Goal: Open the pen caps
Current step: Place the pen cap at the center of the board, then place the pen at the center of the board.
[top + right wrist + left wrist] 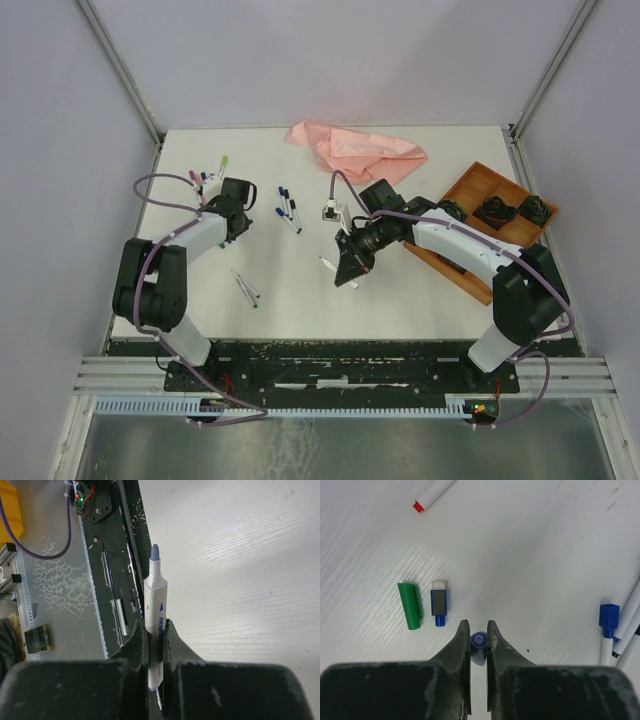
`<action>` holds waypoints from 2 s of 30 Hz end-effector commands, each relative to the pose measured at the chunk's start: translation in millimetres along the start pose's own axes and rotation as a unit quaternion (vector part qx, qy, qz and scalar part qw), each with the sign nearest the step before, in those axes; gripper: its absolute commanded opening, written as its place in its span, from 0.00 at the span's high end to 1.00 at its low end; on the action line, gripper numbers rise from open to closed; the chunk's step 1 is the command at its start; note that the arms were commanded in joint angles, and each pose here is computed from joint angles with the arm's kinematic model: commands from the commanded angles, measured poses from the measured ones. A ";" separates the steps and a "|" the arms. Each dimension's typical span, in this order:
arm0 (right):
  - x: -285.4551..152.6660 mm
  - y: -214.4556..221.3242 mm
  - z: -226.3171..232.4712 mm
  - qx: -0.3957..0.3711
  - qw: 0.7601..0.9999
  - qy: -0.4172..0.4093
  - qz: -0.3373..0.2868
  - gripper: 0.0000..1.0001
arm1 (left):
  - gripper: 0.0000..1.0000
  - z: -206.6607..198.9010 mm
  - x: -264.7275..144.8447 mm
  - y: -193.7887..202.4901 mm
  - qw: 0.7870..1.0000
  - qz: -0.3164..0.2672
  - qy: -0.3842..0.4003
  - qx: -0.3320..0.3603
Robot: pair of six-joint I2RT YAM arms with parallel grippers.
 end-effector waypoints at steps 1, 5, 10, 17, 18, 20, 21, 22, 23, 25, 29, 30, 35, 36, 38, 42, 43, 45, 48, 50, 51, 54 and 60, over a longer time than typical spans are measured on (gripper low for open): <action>-5.3 -16.4 3.3 -0.033 0.999 0.004 -0.018 1.00 | 0.94 -6.4 13.5 -13.6 0.999 -0.010 -0.025 0.027; -5.2 -16.1 3.3 -0.034 0.999 0.003 -0.018 1.00 | 0.91 -5.8 28.5 -9.0 0.999 0.007 -0.039 0.034; -4.7 -15.9 3.1 -0.033 0.999 0.001 -0.017 1.00 | 0.88 -3.2 39.2 -3.2 0.998 0.022 -0.049 0.039; -4.7 -15.8 2.9 -0.033 0.999 0.001 -0.017 1.00 | 0.73 -0.4 44.6 1.5 0.997 0.034 -0.053 0.040; -4.7 -15.8 2.8 -0.032 0.999 0.001 -0.017 1.00 | 0.73 -0.2 44.8 1.5 0.997 0.035 -0.053 0.040; -4.7 -16.0 3.1 -0.033 0.999 0.001 -0.017 1.00 | 0.69 0.5 45.0 2.1 0.997 0.036 -0.055 0.041; -4.5 -15.7 3.0 -0.032 0.999 0.001 -0.017 1.00 | 0.69 0.8 44.8 1.6 0.997 0.036 -0.055 0.040; -4.7 -16.0 2.9 -0.032 0.999 0.001 -0.017 1.00 | 0.69 1.0 44.9 1.4 0.997 0.036 -0.056 0.040; -4.7 -15.8 3.1 -0.032 0.999 0.001 -0.017 1.00 | 0.68 1.6 44.8 1.2 0.997 0.036 -0.056 0.040; -4.8 -16.0 3.2 -0.032 0.999 0.001 -0.017 1.00 | 0.67 1.7 44.4 0.8 0.997 0.036 -0.056 0.040; -4.5 -15.8 3.0 -0.032 0.999 0.001 -0.017 1.00 | 0.67 1.7 41.6 -1.2 0.997 0.035 -0.053 0.038; -4.8 -16.0 3.2 -0.032 0.999 0.001 -0.017 1.00 | 0.67 0.6 40.1 -2.2 0.997 0.034 -0.050 0.038; -4.1 -15.3 2.3 -0.032 0.999 0.002 -0.016 1.00 | 0.66 -4.5 27.4 -13.2 0.999 0.026 -0.030 0.031; -4.4 -15.2 2.4 -0.032 0.999 0.002 -0.016 1.00 | 0.66 -5.5 23.7 -15.9 0.999 0.023 -0.024 0.030; -4.1 -14.6 2.3 -0.033 0.999 0.002 -0.016 1.00 | 0.65 -6.2 14.6 -21.8 0.999 0.019 -0.014 0.026; -3.4 -14.3 1.1 -0.032 0.999 0.003 -0.017 1.00 | 0.63 -6.3 -4.9 -27.6 1.000 0.017 0.016 0.014; -3.0 -14.3 0.9 -0.032 0.999 0.003 -0.016 0.99 | 0.62 -6.2 -10.6 -28.6 0.999 0.018 0.026 0.011; -1.8 -13.5 0.5 -0.031 0.999 0.002 -0.014 0.99 | 0.61 -3.9 -22.9 -31.2 0.999 0.014 0.042 0.004; -1.3 -14.0 0.4 -0.032 0.999 0.003 -0.014 0.99 | 0.61 1.5 -45.9 -34.9 0.997 0.008 0.076 -0.011; -0.9 -14.9 1.3 -0.037 0.999 0.008 -0.014 0.99 | 0.61 4.4 -64.7 -36.5 0.993 0.007 0.113 -0.020; 0.0 -14.8 1.5 -0.040 0.999 0.013 -0.012 0.99 | 0.61 6.1 -75.9 -37.3 0.990 0.006 0.136 -0.025; 4.5 -17.4 3.3 -0.057 0.998 0.032 -0.003 0.98 | 0.59 10.0 -115.7 -41.2 0.974 -0.001 0.225 -0.036; 24.1 -25.7 7.6 -0.088 0.993 0.073 0.018 0.96 | 0.45 36.2 -207.0 -56.6 0.911 -0.105 0.399 -0.003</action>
Point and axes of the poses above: each gripper's point midway between its finger pads, its own x axis out along the fingers, its own z axis along the line the jaws close on, y = z × x, the point moved 8 cm from there along -x, back along the fingers, and after that the axes turned 6 degrees about -x, right-handed, at the moved point
